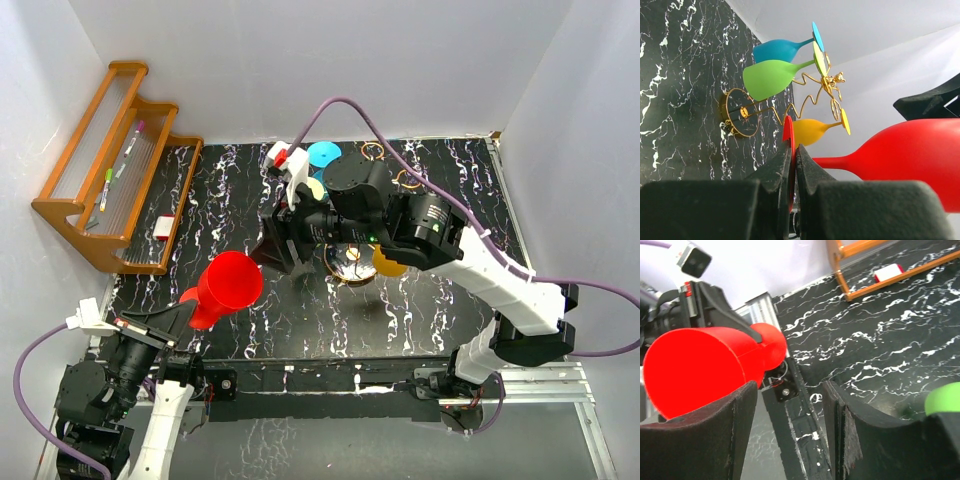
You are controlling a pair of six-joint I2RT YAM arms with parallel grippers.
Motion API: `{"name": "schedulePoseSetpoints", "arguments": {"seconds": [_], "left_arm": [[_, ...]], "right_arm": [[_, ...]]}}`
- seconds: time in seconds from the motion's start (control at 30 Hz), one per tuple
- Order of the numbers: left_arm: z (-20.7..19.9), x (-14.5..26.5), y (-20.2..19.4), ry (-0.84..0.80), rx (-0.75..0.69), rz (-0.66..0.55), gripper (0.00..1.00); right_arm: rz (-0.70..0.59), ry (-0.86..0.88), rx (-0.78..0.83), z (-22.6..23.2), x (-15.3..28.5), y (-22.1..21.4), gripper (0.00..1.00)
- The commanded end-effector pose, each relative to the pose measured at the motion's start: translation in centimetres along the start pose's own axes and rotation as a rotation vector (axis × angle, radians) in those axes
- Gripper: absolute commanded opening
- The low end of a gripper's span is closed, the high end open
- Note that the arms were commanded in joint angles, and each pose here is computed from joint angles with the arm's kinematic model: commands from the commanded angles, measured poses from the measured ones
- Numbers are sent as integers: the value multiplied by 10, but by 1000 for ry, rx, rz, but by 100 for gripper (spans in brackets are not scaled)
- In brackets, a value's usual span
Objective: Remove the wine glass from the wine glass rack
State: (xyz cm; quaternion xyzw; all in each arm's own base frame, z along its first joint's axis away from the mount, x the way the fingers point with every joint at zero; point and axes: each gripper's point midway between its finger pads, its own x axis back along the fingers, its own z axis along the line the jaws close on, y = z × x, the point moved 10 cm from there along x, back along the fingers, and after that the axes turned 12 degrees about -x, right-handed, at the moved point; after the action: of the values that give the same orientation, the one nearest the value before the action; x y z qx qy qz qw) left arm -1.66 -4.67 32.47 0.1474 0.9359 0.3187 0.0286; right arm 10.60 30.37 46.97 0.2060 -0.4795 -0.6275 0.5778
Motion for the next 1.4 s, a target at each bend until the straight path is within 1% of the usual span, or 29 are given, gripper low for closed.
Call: {"name": "schedulePoseSetpoints", "arguments": {"seconds": [0.0,0.33,0.57,0.9,1.1,1.17,1.23,1.33,1.37], "left_arm": [[-7,-2,7,-17,-32,-11,0],[-7,-7,7,-16,-39,-1,0],[-6,-7,7,-7,-34,-3,0],[-8,-9,8,-18,-32,1,0],[-8,-12,8,-15,-35,11,0],[-8,-13,8,-9,-38,17,0],[-9,-14,10,-5,-45,21,0],[-9,-17,11,19,-51,38,0],[-9,-19,12,38,-55,46,0]], "right_arm": [[-28,145,-1,18,22,11,56],[-109,81,3,16,34,19,55],[-117,100,1,18,30,20,55],[-15,163,-5,18,10,10,55],[35,185,-17,18,-5,6,53],[48,185,-19,17,-11,5,50],[57,187,-20,16,-15,4,41],[42,158,-21,16,-16,8,17],[30,138,-22,15,-15,10,11]]}}
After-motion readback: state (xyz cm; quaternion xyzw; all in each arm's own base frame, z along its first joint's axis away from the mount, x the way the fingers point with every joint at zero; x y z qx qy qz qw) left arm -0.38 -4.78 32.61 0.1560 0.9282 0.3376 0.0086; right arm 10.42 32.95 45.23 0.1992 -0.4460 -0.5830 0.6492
